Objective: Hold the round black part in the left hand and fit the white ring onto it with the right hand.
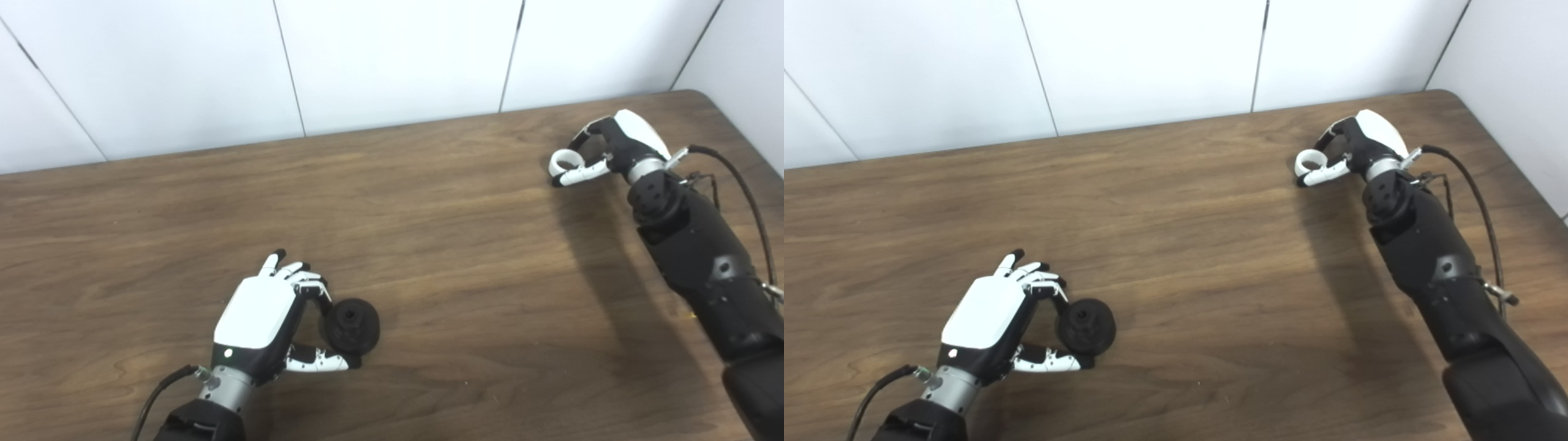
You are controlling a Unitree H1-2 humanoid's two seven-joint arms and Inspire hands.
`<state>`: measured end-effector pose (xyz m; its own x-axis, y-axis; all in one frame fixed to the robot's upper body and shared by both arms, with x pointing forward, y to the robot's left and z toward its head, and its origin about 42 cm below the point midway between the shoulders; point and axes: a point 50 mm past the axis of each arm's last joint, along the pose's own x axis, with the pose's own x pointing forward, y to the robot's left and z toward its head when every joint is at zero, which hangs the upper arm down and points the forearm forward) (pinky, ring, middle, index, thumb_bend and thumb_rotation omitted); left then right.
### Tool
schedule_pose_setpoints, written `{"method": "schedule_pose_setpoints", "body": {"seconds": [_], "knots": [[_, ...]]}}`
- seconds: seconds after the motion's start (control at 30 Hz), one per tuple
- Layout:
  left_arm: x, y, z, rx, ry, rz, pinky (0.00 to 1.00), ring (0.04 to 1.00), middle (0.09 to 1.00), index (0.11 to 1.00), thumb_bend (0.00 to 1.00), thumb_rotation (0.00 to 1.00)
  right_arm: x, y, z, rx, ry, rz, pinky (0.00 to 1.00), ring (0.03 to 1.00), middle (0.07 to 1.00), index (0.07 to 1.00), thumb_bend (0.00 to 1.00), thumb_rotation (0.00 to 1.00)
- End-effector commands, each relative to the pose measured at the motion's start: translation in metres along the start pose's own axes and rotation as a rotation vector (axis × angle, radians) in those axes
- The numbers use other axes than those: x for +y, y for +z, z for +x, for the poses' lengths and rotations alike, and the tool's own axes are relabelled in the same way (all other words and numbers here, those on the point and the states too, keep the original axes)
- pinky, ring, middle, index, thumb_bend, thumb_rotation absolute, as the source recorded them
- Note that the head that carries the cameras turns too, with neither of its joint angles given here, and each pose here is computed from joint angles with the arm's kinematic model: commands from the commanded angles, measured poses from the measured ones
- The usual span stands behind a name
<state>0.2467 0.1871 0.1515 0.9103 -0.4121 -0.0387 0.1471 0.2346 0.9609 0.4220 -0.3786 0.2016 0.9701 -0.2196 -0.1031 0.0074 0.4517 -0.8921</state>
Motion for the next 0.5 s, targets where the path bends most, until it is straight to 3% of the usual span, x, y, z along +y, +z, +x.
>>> {"method": "schedule_pose_setpoints", "body": {"seconds": [0.0, 0.47], "knots": [[-0.005, -0.003, -0.005, 0.023, -0.059, 0.039, 1.0, 0.863, 0.74, 0.483, 0.52, 0.05, -0.026, 0.019, -0.003, -0.104, -0.065, -0.034, 0.92, 0.936, 0.845, 0.486, 0.52, 0.13], [-0.007, 0.004, -0.003, 0.031, -0.072, 0.035, 1.0, 0.863, 0.746, 0.483, 0.53, 0.06, -0.01, 0.12, -0.077, -0.458, 0.085, -0.106, 0.94, 0.953, 0.855, 0.486, 0.52, 0.14]]}}
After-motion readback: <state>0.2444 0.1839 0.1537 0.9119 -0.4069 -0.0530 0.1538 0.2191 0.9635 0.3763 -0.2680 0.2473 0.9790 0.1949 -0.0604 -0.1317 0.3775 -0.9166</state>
